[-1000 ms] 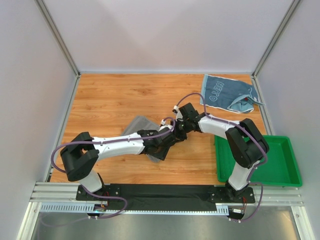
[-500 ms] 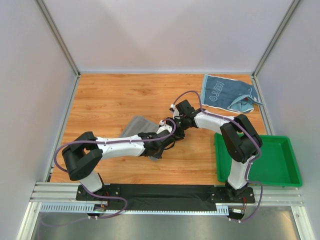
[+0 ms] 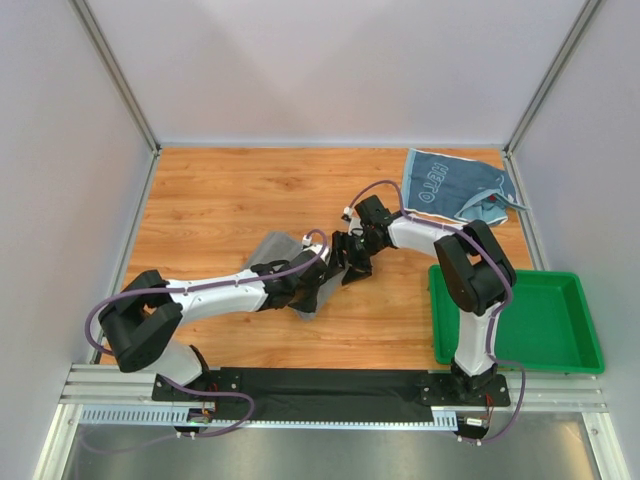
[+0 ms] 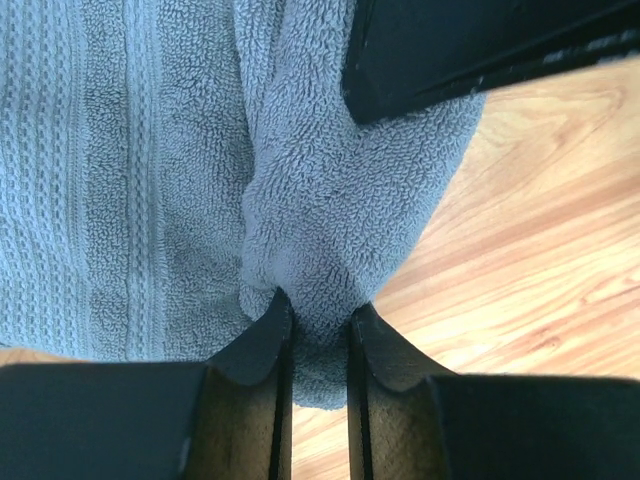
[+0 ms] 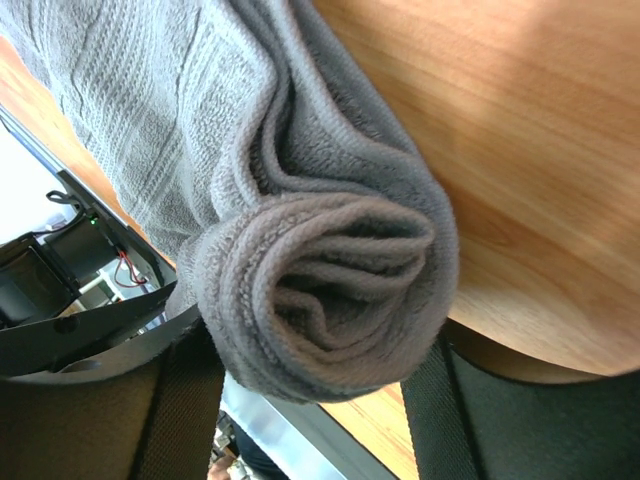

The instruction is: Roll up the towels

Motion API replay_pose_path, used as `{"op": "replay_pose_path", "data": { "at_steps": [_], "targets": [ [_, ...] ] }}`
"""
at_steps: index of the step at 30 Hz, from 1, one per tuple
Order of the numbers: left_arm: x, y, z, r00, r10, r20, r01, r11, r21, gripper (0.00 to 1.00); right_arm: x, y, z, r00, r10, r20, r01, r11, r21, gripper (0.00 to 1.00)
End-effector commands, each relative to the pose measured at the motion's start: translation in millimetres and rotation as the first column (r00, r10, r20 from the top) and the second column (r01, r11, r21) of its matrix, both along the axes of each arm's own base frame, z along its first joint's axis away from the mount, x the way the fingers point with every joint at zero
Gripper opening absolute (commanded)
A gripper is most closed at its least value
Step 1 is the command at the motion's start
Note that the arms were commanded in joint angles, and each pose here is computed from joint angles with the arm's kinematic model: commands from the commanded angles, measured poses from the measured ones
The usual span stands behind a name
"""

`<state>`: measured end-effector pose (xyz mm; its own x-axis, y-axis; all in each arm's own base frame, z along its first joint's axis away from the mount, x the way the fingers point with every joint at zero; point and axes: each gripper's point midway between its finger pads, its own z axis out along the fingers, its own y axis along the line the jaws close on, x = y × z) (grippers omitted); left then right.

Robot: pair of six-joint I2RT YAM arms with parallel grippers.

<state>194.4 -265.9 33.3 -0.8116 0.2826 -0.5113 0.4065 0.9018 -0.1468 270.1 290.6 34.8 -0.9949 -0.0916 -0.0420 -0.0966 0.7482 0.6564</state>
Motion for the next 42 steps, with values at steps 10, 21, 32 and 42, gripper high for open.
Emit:
{"op": "replay_pose_path", "data": {
  "at_steps": [10, 21, 32, 42],
  "targets": [
    [-41, 5, 10, 0.985, -0.030, -0.168, 0.016, 0.996, -0.085, 0.08, 65, -52, -10, 0.988, -0.111, 0.107, 0.126, 0.980, -0.152, 0.67],
    [-42, -7, 31, 0.967, -0.033, -0.252, -0.035, 0.965, -0.259, 0.08, 67, -79, 11, 0.978, -0.137, 0.158, 0.167, 0.966, -0.195, 0.67],
    [-35, -2, 33, 0.870, 0.019, -0.492, -0.246, 0.882, -0.403, 0.08, 26, -68, 54, 0.971, -0.122, 0.204, 0.116, 0.992, 0.040, 0.67],
    [-29, 1, 21, 0.727, 0.017, -0.686, -0.413, 0.810, -0.417, 0.08, -3, -29, 68, 0.970, -0.054, 0.239, -0.015, 0.960, 0.279, 0.73]
  ]
}}
